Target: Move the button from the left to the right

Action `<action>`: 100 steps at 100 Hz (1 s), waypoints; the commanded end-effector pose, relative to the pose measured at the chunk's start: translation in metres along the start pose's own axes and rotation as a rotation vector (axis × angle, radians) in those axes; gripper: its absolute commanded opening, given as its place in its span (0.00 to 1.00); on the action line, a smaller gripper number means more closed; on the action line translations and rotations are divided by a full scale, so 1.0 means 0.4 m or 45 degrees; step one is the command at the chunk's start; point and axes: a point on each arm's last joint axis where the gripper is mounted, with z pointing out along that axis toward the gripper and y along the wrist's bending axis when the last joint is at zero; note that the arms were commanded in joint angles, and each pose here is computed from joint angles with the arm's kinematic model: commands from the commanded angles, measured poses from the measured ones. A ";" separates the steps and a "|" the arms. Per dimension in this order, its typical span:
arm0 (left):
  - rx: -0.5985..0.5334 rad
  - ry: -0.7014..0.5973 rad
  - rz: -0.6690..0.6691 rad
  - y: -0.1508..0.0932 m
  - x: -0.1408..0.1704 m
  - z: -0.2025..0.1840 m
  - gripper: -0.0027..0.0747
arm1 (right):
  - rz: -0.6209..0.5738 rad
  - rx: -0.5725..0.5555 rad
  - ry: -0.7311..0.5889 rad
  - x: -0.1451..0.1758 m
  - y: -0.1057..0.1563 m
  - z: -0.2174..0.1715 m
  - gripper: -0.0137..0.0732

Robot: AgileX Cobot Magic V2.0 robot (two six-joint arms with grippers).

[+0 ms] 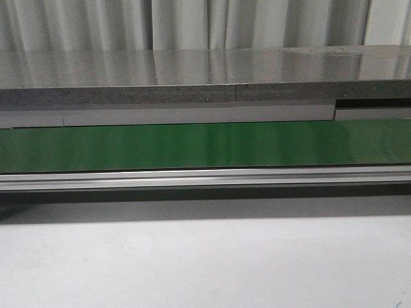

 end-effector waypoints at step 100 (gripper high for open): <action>-0.009 -0.117 -0.012 0.002 -0.037 -0.002 0.01 | -0.013 0.000 -0.062 0.082 -0.002 -0.004 0.08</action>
